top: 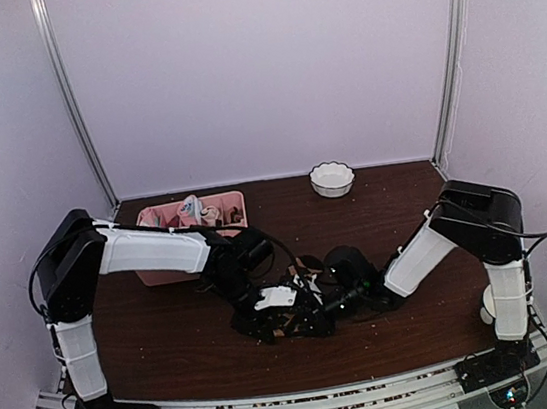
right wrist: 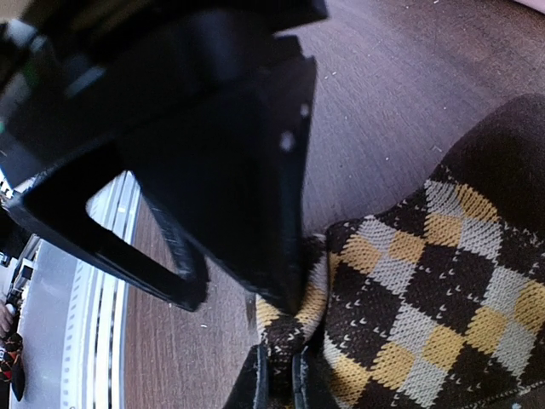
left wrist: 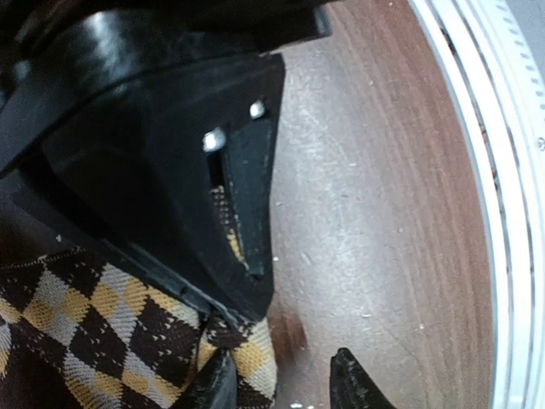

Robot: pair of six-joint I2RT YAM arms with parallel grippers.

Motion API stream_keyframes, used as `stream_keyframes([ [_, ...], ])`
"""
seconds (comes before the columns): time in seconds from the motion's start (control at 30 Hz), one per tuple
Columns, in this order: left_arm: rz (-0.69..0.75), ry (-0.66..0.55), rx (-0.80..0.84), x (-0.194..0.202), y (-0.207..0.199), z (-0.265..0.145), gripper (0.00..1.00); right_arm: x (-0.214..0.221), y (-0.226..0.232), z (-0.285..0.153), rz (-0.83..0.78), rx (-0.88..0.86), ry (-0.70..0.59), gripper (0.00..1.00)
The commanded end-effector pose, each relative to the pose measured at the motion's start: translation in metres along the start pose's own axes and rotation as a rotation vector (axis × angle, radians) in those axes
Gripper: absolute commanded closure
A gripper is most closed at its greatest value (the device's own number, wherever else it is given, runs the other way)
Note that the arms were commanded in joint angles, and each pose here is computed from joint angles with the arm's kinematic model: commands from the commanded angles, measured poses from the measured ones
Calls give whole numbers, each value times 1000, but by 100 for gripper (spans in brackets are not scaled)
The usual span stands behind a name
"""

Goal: Roll the socks
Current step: Roll the sock at the center of the board.

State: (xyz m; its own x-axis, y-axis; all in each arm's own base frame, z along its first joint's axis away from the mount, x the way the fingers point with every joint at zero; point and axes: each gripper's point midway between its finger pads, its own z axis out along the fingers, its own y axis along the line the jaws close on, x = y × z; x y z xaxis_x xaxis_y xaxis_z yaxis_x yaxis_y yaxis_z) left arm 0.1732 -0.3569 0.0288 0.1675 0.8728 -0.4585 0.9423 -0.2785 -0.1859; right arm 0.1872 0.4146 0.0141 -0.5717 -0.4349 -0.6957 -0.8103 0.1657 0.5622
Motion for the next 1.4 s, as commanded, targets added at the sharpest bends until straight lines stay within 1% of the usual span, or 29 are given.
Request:
stream_keyframes([
  [0.0,0,48,-19,10,10,16,64,128,-42,-12,317,190,338,100],
  [0.13,-16,80,-23,14,15,24,67,124,-37,-10,333,166,312,100],
  [0.27,-22,140,-26,25,17,34,71,119,-35,-10,342,157,289,94],
  [0.33,-26,178,-11,32,16,37,77,117,-34,-10,340,151,283,92],
  [0.43,-32,223,5,43,14,41,90,112,-31,-14,321,153,262,82],
  [0.53,-58,246,47,49,7,44,100,104,-27,-20,281,159,220,73],
  [0.6,-95,246,90,51,3,44,100,100,-26,-25,265,168,196,67],
  [0.77,-189,223,184,50,0,41,100,107,-31,-38,240,239,191,64],
  [0.87,-226,228,224,51,-2,40,100,103,-32,-50,222,286,150,61],
  [0.9,-239,220,242,50,-2,39,100,98,-31,-53,214,298,121,57],
  [0.93,-254,212,263,49,-3,38,100,92,-28,-57,206,301,87,49],
  [0.97,-270,200,286,47,-3,37,100,84,-26,-61,194,304,40,17],
  [1.0,-290,186,307,44,-3,36,100,79,-23,-67,179,311,-5,2],
  [1.03,-307,170,322,42,0,35,100,71,-22,-72,159,324,-50,0],
  [1.13,-369,151,375,43,3,34,100,51,-21,-85,102,371,-146,0],
  [1.27,-396,151,398,45,3,31,100,21,-35,-117,79,541,-309,0],
  [1.3,-397,157,394,46,3,31,100,14,-42,-130,105,604,-378,0],
  [1.37,-399,162,386,46,5,31,100,-4,-35,-157,200,567,-587,0],
])
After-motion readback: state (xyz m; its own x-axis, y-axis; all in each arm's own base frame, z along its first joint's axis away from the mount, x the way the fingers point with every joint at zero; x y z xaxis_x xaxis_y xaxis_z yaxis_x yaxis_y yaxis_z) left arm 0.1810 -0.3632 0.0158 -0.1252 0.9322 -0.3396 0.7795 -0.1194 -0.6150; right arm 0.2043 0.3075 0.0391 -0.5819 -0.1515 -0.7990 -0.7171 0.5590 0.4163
